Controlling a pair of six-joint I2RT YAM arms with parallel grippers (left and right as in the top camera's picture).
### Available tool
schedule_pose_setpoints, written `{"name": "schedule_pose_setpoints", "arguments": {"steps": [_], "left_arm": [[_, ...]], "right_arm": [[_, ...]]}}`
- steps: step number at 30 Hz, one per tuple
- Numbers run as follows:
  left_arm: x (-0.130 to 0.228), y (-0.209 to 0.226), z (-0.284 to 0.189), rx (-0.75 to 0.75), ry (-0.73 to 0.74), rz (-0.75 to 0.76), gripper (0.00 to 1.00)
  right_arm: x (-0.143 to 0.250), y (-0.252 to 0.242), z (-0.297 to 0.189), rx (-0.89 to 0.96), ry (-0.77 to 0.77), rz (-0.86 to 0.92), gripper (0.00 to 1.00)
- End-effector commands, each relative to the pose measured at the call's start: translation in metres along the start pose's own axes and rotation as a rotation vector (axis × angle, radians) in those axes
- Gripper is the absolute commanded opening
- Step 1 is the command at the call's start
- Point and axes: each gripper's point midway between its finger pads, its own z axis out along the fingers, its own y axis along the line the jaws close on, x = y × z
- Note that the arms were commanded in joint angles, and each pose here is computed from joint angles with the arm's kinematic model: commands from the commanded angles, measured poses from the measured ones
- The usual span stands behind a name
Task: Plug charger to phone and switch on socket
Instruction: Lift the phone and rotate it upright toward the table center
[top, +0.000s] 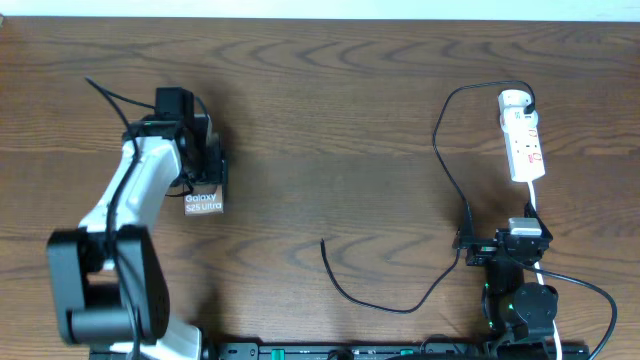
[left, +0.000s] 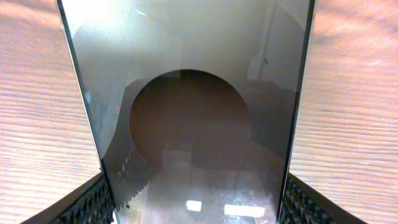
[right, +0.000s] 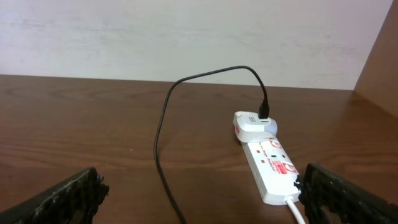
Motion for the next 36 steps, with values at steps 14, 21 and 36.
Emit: {"name": "schedule_pose_setpoints", "arguments": {"steps": [14,21,36], "left_arm": [[-0.016,-0.049,-0.078,0.29,-0.178,-0.086,0.07],[-0.009,-0.08,-0.093,0.49,-0.138,-0.135,0.07],[-0.006,-0.134,-0.166,1.104,0.172,-0.558,0.07]], "right_arm": [[0.0,-0.002,0.0,0.009,0.0,-0.012,0.99],[0.0,-0.002,0.0,0.008,0.0,-0.012,0.99],[0.0,-0.002,0.0,0.009,0.0,-0.012,0.99]]}}
